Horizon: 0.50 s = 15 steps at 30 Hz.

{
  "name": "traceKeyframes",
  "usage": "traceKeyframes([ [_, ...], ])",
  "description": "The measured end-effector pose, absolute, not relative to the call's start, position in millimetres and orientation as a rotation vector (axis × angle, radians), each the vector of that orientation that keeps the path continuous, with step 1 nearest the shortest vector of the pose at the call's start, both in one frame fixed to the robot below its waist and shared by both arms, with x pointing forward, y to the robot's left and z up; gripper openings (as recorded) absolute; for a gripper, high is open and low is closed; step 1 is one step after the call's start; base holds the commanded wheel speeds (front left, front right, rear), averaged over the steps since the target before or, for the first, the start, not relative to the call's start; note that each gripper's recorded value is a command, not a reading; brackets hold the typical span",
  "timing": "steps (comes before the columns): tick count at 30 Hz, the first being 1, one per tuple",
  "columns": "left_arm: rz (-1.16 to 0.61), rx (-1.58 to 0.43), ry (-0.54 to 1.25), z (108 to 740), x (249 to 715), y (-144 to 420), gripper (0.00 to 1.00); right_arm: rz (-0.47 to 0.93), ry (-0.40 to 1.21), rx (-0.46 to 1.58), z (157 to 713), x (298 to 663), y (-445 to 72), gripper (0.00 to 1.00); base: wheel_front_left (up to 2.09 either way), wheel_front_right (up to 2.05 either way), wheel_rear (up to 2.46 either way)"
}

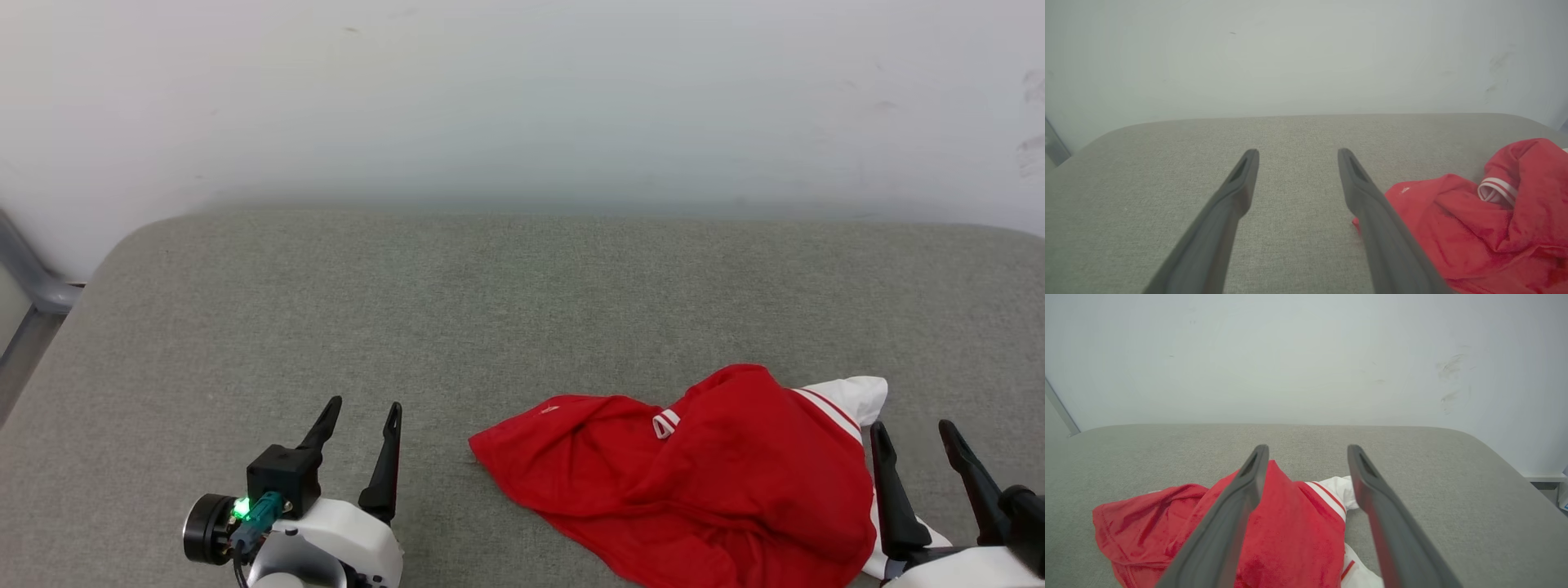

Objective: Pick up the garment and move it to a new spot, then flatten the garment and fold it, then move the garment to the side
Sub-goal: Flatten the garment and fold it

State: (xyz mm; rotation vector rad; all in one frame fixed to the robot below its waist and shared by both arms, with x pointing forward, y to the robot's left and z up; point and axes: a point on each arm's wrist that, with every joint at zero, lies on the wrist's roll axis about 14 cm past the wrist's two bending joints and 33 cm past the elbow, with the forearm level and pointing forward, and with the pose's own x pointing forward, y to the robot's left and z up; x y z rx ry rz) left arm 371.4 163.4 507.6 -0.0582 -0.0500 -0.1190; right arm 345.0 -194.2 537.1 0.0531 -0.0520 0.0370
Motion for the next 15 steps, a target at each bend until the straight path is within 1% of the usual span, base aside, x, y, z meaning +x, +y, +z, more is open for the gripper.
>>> traceKeyframes([
  [4, -0.134, -0.047, -0.037, 506, 373, 160, 1.0, 0.027, -0.046, 0.061, 537, 337, -197, 1.0, 0.0, 0.0, 0.0],
  [8, -0.202, -0.029, 0.004, 503, 375, 145, 1.0, 0.027, -0.037, 0.064, 537, 335, -197, 1.0, 0.0, 0.0, 0.0],
  [11, -0.305, -0.019, 0.021, 512, 383, 116, 1.0, 0.029, -0.03, 0.065, 536, 336, -197, 1.0, 0.0, 0.0, 0.0],
  [15, -0.466, 0.005, 0.1, 513, 389, 67, 1.0, 0.032, -0.009, 0.064, 533, 338, -195, 1.0, 0.0, 0.0, 0.0],
])
